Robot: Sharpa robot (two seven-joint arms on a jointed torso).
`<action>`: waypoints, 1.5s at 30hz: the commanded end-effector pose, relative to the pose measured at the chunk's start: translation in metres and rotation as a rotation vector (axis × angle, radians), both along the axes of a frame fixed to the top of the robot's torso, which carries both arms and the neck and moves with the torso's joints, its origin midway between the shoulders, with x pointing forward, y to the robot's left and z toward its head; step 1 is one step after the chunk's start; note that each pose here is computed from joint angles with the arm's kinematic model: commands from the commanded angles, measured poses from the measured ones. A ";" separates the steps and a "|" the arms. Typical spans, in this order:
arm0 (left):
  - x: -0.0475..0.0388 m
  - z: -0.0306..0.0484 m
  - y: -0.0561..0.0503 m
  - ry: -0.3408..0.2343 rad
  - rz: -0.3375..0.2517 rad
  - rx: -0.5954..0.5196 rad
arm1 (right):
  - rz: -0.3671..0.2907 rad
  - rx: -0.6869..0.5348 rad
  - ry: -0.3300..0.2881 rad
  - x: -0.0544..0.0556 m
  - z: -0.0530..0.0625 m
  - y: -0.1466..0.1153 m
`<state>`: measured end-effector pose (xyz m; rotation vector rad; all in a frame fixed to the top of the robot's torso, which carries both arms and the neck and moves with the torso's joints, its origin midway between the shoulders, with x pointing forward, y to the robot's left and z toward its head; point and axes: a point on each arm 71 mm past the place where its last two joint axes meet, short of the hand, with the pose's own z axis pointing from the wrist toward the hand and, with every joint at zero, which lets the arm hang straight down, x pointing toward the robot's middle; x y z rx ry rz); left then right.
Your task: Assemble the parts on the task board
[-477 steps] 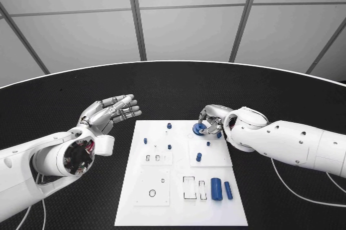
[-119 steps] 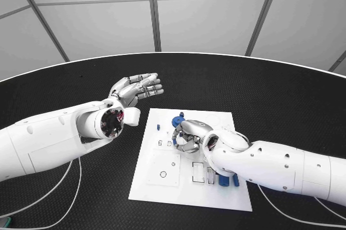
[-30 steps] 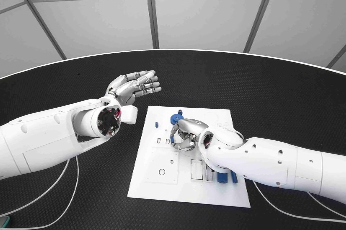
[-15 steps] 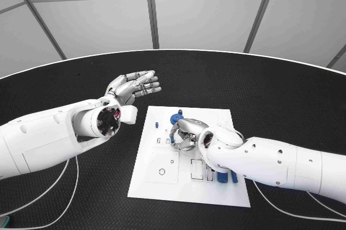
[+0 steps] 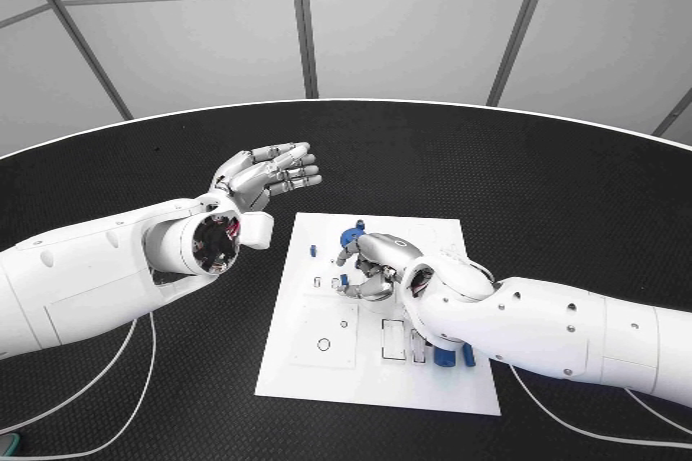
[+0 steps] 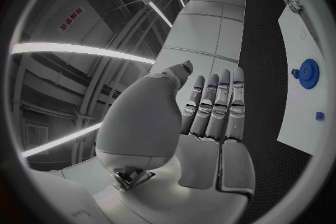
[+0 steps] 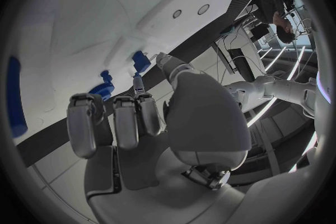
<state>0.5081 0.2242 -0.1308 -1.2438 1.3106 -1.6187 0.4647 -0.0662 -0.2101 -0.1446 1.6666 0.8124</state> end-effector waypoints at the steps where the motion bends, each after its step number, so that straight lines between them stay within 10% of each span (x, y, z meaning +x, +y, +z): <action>1: 0.0023 -0.0017 0.001 0.008 -0.019 0.023 | 0.049 0.066 -0.051 -0.008 0.009 -0.011; 8: 0.0110 -0.0089 0.006 0.026 -0.119 0.154 | 0.066 0.279 -0.030 -0.016 0.038 -0.056; 15: 0.0161 -0.0188 0.012 0.064 -0.223 0.348 | -0.112 0.445 0.095 -0.013 0.049 -0.121; 25: 0.0145 -0.0397 0.001 0.143 -0.412 0.833 | -0.295 0.507 0.108 -0.013 0.055 -0.185; 45: 0.0239 -0.0542 -0.043 0.293 -0.391 1.270 | -0.364 0.508 0.099 -0.010 0.055 -0.200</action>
